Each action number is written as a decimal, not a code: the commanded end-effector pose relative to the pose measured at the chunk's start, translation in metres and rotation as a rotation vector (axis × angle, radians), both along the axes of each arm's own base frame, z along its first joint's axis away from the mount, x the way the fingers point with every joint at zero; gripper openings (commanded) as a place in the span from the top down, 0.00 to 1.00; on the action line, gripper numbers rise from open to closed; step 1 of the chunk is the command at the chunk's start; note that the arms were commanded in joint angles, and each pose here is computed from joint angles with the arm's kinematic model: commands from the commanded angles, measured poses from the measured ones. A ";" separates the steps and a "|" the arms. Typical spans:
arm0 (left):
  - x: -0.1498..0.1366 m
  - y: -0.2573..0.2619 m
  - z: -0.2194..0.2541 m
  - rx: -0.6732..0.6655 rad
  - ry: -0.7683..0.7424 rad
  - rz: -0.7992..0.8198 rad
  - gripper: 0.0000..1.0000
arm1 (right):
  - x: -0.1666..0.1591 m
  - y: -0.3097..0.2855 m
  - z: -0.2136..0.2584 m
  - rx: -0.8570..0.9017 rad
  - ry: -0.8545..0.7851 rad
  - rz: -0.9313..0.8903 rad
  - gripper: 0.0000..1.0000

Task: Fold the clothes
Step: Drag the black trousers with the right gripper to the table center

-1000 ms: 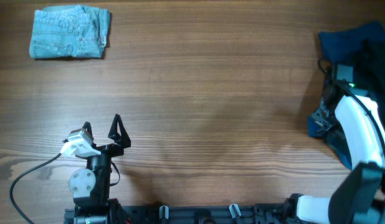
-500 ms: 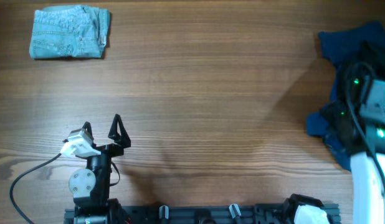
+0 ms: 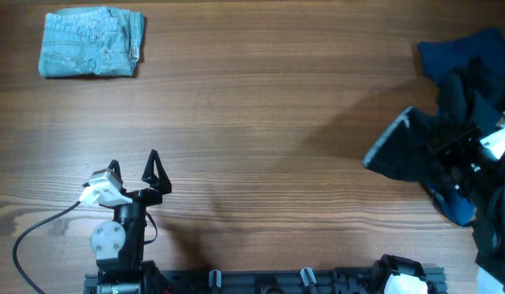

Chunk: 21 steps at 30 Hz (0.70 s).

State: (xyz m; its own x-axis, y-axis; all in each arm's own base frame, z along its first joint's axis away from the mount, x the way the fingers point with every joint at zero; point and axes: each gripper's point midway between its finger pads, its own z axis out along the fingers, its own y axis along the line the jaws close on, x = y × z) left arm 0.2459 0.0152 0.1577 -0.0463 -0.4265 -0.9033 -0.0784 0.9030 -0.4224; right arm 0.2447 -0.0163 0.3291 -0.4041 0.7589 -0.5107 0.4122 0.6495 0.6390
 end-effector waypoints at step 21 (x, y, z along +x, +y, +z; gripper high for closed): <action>0.000 0.003 -0.002 0.020 0.003 0.014 0.00 | 0.107 0.233 -0.072 0.087 0.115 0.447 0.96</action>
